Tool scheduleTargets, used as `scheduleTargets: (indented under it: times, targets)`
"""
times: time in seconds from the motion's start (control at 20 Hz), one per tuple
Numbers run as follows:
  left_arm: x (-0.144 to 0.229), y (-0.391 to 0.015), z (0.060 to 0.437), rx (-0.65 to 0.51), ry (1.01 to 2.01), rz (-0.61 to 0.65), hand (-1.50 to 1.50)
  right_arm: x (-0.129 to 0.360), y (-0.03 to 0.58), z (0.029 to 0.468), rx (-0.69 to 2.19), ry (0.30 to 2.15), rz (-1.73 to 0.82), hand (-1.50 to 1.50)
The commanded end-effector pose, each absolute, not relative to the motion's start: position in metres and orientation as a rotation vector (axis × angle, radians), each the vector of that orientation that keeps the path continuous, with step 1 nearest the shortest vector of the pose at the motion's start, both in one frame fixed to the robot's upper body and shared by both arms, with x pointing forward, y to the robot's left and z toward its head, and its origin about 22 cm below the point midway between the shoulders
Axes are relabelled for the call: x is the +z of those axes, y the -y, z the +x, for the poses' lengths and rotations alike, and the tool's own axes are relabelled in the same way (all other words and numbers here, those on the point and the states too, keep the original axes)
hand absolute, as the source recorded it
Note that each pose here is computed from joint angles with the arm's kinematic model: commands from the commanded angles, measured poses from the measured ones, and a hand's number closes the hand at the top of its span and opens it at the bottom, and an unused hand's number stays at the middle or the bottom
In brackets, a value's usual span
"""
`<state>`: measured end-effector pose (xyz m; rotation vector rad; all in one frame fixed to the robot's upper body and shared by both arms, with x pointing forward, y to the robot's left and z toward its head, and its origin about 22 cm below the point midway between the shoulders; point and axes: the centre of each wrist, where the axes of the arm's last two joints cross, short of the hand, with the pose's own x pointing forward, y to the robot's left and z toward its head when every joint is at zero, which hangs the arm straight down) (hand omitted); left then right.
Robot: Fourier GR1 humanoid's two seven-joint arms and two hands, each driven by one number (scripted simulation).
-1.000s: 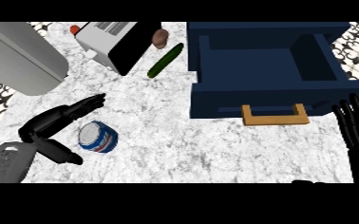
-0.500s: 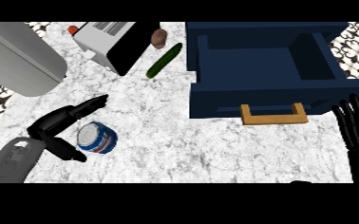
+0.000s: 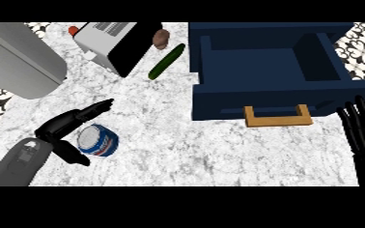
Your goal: Pick up the can, place it into the drawer and close the drawer
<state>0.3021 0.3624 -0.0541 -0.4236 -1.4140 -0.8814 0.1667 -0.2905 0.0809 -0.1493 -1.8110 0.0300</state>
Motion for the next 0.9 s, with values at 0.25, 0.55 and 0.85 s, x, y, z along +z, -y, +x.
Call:
scheduleTargets:
  times: [0.25, 0.55, 0.85]
  targets:
    - [-0.07, -0.356, 0.304, -0.835, 1.429, -0.668, -1.5, 0.097, 0.291, 0.166, 0.018, 1.831, -0.152, -1.5]
    - [-0.079, -0.35, 0.301, -0.834, 1.409, -0.699, -1.5, 0.083, 0.29, 0.159, 0.023, 1.796, -0.135, -1.5]
    - [-0.08, -0.327, 0.308, -0.884, 1.397, -0.715, -1.5, 0.091, 0.287, 0.162, 0.02, 1.801, -0.155, -1.5]
